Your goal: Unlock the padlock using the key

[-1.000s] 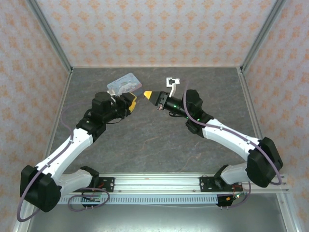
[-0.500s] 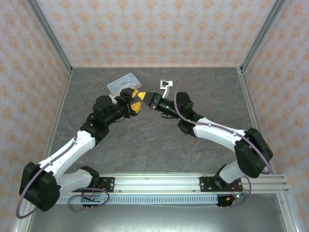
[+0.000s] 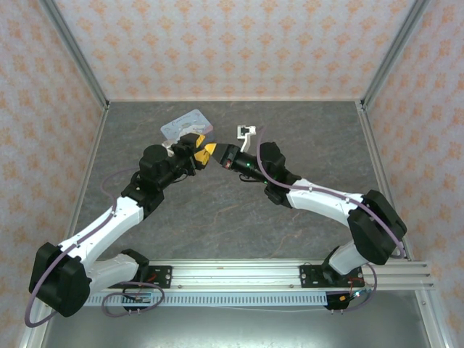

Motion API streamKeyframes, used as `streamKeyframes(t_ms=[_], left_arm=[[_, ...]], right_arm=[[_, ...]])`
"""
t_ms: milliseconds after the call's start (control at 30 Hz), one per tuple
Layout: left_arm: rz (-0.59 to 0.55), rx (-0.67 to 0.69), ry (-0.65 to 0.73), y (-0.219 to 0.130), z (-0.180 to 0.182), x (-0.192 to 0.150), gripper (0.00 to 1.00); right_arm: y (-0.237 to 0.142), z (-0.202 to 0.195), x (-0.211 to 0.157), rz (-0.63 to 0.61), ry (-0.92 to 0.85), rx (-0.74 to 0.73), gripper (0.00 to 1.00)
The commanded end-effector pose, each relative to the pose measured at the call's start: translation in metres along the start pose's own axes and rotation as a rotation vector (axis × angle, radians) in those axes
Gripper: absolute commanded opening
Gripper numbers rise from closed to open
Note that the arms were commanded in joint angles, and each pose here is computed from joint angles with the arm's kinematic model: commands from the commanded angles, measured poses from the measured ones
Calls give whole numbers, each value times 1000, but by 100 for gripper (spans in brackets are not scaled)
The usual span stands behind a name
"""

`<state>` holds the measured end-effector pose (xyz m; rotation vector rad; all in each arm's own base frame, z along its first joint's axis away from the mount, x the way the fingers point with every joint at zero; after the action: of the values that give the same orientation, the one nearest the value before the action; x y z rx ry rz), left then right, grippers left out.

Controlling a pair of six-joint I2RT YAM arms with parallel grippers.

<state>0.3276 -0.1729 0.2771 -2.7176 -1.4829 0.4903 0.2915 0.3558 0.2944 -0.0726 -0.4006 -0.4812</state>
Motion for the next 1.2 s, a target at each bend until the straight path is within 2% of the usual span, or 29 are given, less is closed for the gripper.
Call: streamKeyframes(t_ms=[0, 333, 633, 733, 833, 967, 1100, 1167], left_arm=[[-6, -42, 0, -2, -9, -2, 46], [-11, -15, 20, -2, -5, -2, 27], [-3, 14, 50, -2, -2, -3, 2], [-7, 38, 91, -2, -2, -3, 0], [-19, 87, 206, -6, -2, -3, 0], [-26, 141, 480, -15, -20, -6, 0], [53, 147, 797, -19, -46, -21, 0], [97, 164, 914, -19, -54, -28, 0]], right_arm=[[-6, 9, 0, -16, -26, 13, 0], [-9, 6, 0, -26, -34, -9, 0], [-8, 6, 0, -23, -33, -7, 0], [-10, 8, 2, -31, -36, -4, 0], [-17, 10, 6, -33, -50, 3, 9], [-38, 10, 18, -47, -62, 8, 30], [-56, 21, 22, -5, -109, 40, 44], [-61, 31, 20, 31, -147, 75, 46]])
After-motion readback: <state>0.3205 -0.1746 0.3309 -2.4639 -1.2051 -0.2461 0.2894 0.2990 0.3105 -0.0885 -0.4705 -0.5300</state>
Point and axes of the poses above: each hand's point on the last joint's axis, 136 mm out from that joint toward the fingers, its own y axis out along the fingers, its own z axis along the line the jaws close on, x = y × z, the point moved 2 cm from there along -y, back along the fingers, and after that the axes turned 7 degrees about y, right-handed, at the moved point
